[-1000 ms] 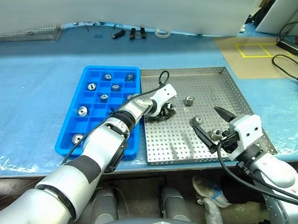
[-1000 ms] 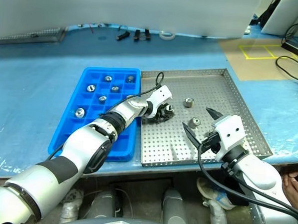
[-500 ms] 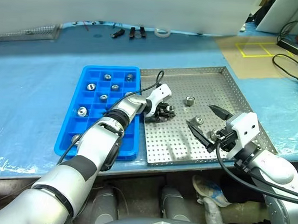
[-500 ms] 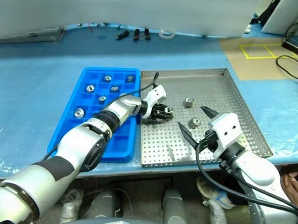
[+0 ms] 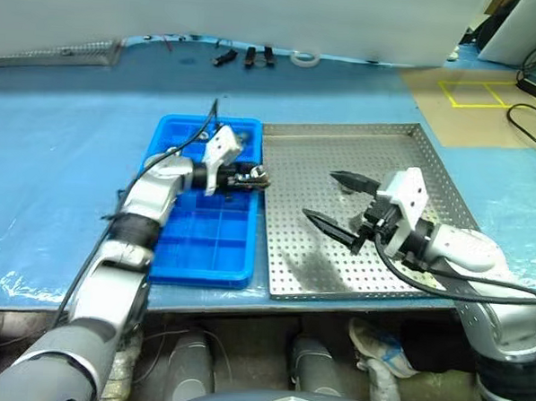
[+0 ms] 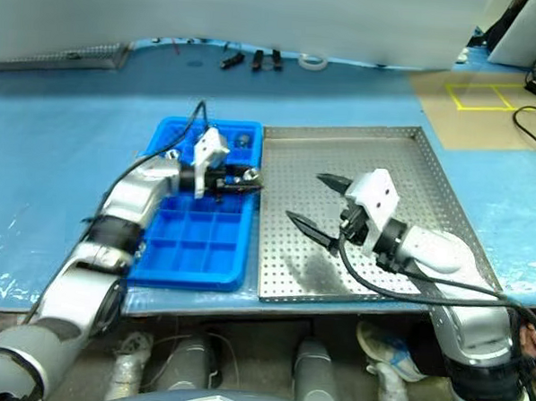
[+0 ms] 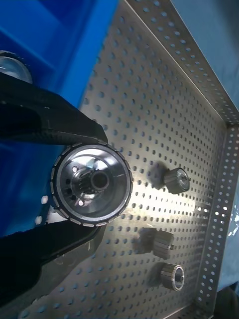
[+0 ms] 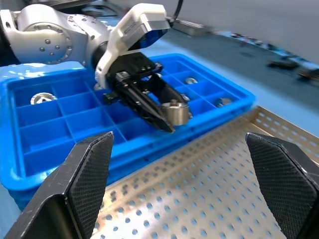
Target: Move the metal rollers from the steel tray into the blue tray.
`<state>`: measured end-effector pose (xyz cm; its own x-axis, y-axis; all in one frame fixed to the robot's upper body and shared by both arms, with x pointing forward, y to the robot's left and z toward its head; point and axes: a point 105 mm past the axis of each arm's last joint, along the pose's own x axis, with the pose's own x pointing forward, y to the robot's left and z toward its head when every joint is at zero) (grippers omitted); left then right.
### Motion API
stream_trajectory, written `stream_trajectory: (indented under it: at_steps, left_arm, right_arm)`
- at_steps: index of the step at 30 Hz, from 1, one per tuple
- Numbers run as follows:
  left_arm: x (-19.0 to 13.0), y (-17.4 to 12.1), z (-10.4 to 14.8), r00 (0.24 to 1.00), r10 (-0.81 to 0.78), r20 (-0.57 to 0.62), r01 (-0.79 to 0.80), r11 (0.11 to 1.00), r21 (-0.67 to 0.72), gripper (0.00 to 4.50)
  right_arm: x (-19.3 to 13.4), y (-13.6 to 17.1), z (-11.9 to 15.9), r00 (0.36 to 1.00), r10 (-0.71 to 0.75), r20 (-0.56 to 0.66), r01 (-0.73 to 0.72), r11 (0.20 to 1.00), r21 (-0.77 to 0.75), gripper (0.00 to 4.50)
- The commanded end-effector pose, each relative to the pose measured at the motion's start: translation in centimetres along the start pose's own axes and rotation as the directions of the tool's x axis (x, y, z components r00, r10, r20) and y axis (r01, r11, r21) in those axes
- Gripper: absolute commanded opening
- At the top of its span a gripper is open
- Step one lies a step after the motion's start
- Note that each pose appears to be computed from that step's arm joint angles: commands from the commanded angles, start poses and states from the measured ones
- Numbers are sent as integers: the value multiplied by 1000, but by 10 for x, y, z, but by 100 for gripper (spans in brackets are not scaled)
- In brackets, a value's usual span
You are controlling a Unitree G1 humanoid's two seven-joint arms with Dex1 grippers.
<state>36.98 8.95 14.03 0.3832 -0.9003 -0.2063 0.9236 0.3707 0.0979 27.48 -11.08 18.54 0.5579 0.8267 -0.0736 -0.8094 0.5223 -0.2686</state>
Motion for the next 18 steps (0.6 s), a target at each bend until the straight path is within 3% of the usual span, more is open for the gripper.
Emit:
stream_trajectory:
  at_steps: [1, 5, 18]
  left_arm:
    - [-24, -1, 31, 989, 109, 99, -114, 992, 52, 179]
    - [-45, -11, 41, 969, 195, 151, -200, 979, 24, 179]
    - [-92, -19, -18, 913, 408, -21, -409, 911, -60, 179]
  right_arm:
    - [15, 3, 11, 992, 117, 55, -115, 993, -36, 450]
    - [31, 3, 14, 975, 212, 73, -208, 977, -55, 450]
    - [49, 9, 16, 937, 339, 86, -332, 939, -84, 450]
